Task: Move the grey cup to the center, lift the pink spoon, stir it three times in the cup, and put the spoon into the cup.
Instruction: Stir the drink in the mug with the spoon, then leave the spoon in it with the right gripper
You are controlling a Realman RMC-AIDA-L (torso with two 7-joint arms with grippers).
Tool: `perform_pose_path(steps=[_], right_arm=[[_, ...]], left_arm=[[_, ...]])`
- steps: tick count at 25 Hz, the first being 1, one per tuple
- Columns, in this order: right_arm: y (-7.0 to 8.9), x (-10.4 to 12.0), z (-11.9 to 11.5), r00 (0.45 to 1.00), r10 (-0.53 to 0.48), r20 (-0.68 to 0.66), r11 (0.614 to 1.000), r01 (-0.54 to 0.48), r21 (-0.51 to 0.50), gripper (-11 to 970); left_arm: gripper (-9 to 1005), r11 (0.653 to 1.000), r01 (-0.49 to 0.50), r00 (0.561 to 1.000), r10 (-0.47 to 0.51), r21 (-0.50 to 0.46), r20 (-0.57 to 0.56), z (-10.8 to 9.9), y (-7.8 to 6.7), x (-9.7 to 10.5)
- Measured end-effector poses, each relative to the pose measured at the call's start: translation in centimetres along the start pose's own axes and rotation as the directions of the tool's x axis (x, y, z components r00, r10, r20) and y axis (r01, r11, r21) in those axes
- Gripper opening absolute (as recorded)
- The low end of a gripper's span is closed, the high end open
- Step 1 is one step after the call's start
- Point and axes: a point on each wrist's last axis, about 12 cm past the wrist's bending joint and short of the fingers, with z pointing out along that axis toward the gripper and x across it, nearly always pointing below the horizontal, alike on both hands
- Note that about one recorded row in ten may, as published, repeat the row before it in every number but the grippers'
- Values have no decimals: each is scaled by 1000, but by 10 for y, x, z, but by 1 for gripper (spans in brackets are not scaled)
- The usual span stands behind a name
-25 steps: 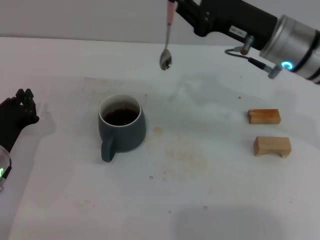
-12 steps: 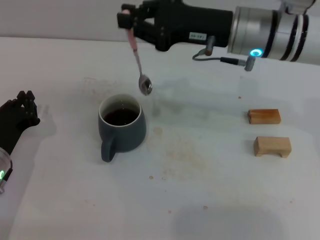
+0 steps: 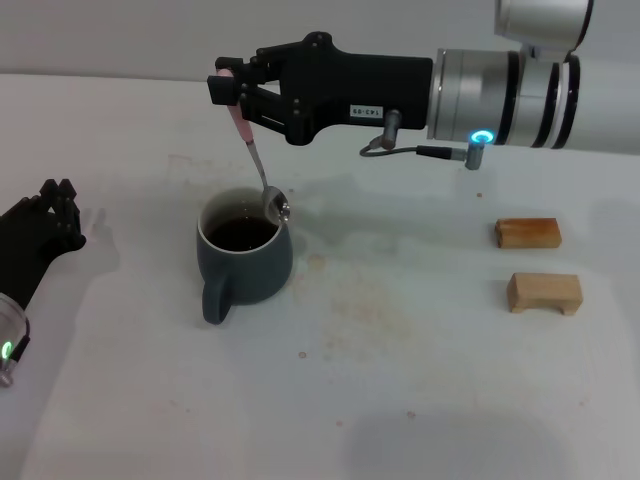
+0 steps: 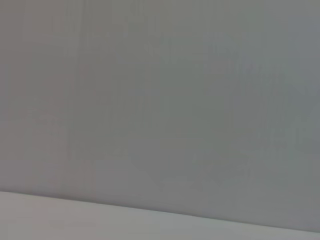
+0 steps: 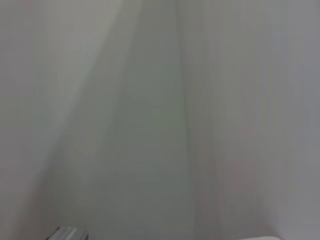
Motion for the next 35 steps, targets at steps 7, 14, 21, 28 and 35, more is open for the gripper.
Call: perform_pose_path(steps=[7, 14, 21, 28, 35], right_arm=[[-3, -2, 15, 999, -44, -27, 999, 44, 16, 123], [1, 4, 29, 995, -77, -65, 997, 78, 15, 122], [5, 9, 38, 991, -103, -84, 994, 104, 16, 122], [7, 12, 39, 994, -102, -50, 994, 104, 34, 122], [15, 28, 33, 992, -112, -54, 992, 115, 50, 121]], left_arm=[[133, 1000, 16, 1000, -16, 13, 1, 3, -3, -1], [133, 1000, 20, 1000, -20, 20, -2, 3, -5, -1], [133, 1000, 31, 1000, -31, -4, 5, 3, -1, -2], [133, 995, 70, 997, -67, -76, 37, 2, 11, -6], [133, 995, 70, 997, -67, -68, 44, 7, 8, -9]])
